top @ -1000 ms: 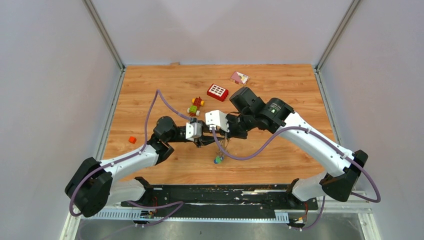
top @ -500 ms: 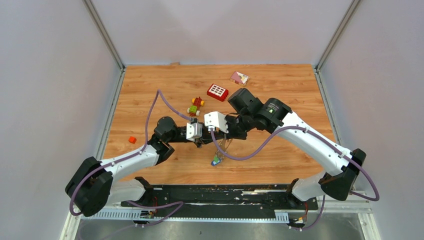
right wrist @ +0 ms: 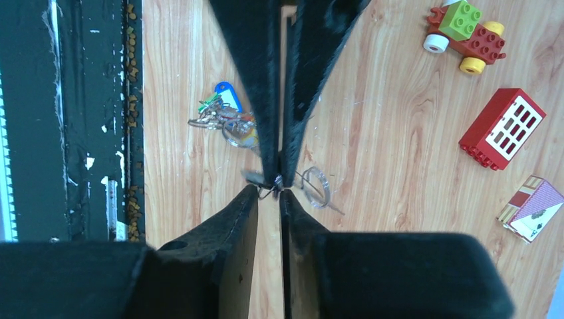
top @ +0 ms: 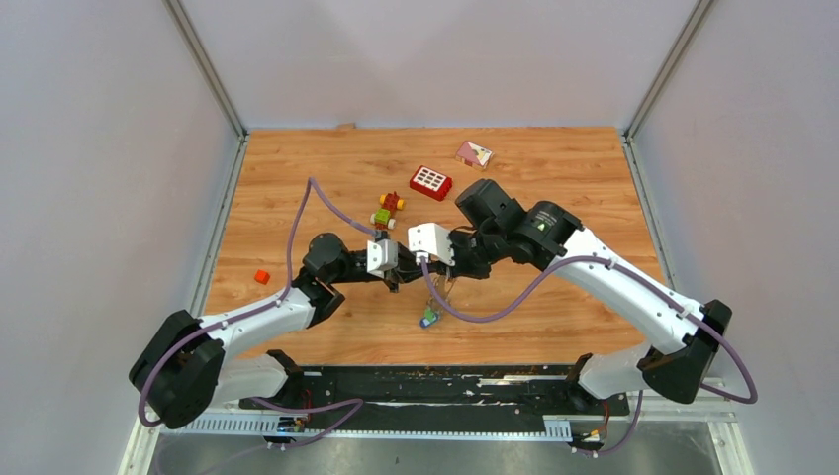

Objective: Put the keys on the keyring

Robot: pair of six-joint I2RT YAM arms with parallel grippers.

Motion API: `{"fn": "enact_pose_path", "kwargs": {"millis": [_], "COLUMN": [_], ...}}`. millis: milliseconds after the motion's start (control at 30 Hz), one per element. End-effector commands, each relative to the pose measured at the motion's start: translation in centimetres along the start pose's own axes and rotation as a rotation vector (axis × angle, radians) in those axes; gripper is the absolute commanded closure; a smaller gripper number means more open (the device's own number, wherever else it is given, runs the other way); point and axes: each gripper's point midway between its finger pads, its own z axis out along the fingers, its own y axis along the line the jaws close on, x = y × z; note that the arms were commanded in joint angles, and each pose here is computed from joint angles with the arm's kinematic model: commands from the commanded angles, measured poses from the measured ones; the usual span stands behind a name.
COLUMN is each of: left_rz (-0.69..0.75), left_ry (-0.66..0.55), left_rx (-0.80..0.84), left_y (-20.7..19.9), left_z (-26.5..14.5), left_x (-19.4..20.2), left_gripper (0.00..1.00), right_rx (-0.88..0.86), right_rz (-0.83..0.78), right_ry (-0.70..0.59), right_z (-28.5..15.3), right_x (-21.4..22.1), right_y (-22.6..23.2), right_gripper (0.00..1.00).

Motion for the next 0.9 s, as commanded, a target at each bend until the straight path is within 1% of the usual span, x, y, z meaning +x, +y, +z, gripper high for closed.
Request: {"fn": "enact_pose_path", "kwargs": {"millis": [0,67,100,167,233,433,567,700,867], "left_rz": [0.035,0.027,0.023,0.018,0.013,-0.002,-0.022,-0.03,-0.033], "left_ry": [-0.133,-0.164,-0.175,-0.19,-0.193,-0.192,-0.199,-0.218,-0.23], "left_rx": [-0.056,-0.048,-0.042,-0.033,-0.031,-0.036,-0.036,-0.039,-0.046], "left_y": [0.9,0.6,0.4,0.2,0.2,0.3,0.2,0.3,0.2], "left_z": [-0.5,-0.6,-0.6,-0.7,-0.7,-0.6,-0.6,-0.6,-0.7], "left_x": [-3.9,-4.4,-4.6,-5.0,-5.0,-4.8,-4.9,-5.4,-5.5], "left_gripper": [1.0,1.0,1.0,1.0,1.0,1.0,1.0,1.0,1.0], "right_rx": [0.093,0.105,0.107,0.114,0.121,0.118,0.112,0.091,0.089], "right_rz": [-0.011,-0.016,-0.019,-0.023,-0.029,-0.046,-0.042,-0.037,-0.026], "right_ry": [-0.069,-0.107,-0.126,-0.154,-0.179,-0.247,-0.268,-0.283,-0.298], "right_z": [-1.2,-1.6,-1.6,-1.7,-1.7,-1.9,-1.6,-0.9,-0.3], "right_x": [-0.5,-0.4,-0.4,-0.4,-0.6,-2.0,-2.6,-2.7,-2.1], "right_y": [-0.7,-0.4,-0.2,-0.1,0.0,-0.2,-0.4,-0.2,0.1], "right_gripper": [0.76,0.68,0.66,0.62,0.61,0.59,0.62,0.64,0.65]}}
